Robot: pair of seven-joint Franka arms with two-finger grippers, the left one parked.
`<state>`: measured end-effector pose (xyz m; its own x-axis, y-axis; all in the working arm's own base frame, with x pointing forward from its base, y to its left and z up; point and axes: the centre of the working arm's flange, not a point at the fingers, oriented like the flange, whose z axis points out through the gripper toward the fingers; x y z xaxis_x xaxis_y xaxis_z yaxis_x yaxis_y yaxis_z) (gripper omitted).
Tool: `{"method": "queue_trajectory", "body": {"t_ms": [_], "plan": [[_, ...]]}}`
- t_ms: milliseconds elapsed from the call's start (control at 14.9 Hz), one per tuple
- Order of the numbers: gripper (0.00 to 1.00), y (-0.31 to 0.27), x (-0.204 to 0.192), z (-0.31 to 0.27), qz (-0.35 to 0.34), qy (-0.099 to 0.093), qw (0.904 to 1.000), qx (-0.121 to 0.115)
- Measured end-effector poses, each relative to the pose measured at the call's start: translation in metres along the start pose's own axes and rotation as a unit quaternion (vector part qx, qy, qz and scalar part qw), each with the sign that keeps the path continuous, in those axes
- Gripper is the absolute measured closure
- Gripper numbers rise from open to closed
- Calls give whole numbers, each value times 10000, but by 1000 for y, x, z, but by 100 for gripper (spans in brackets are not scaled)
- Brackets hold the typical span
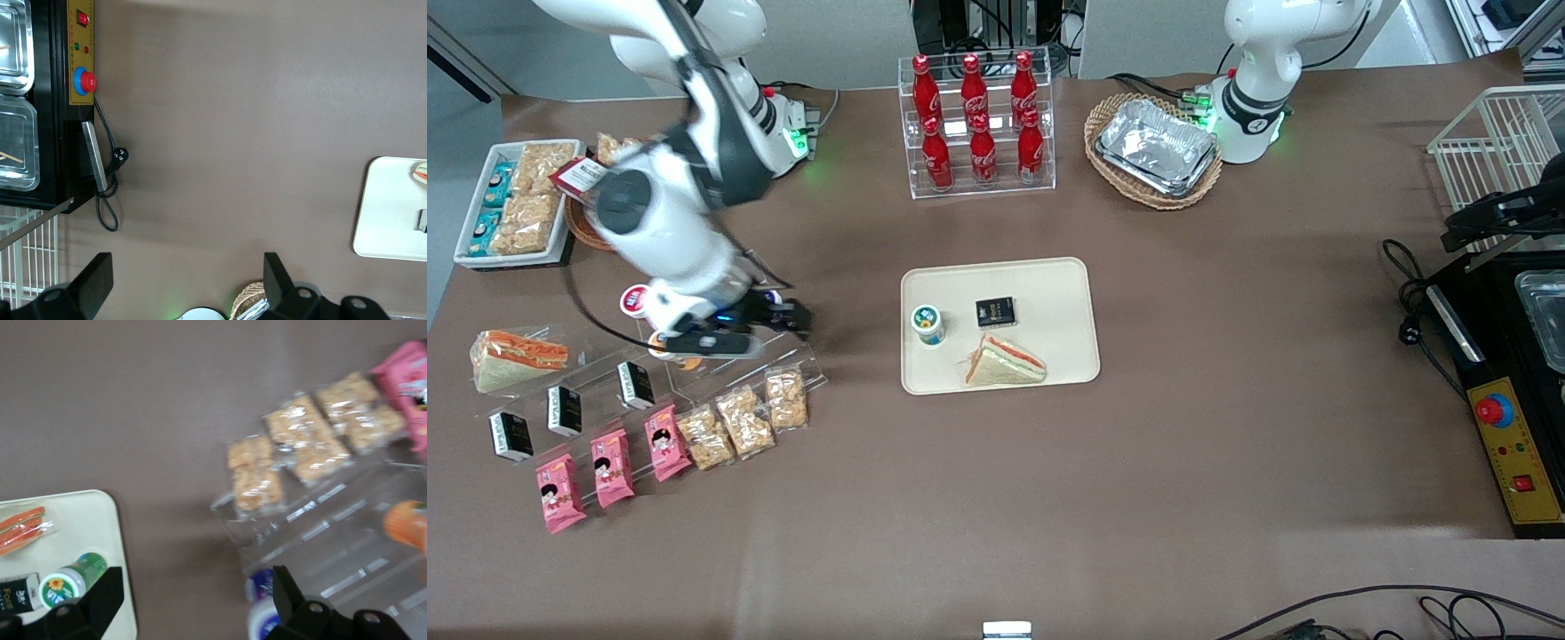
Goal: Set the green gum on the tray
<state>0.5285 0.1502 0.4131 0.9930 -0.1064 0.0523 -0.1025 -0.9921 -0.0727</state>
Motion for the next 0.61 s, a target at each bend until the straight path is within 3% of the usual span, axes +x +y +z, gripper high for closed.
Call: {"method": "queue_trajectory", "body": {"t_ms": [269,605], "plan": [[0,67,22,-77,205,-146,9997,-38],[0,134,42,-152,322,-87,9994,8]]}}
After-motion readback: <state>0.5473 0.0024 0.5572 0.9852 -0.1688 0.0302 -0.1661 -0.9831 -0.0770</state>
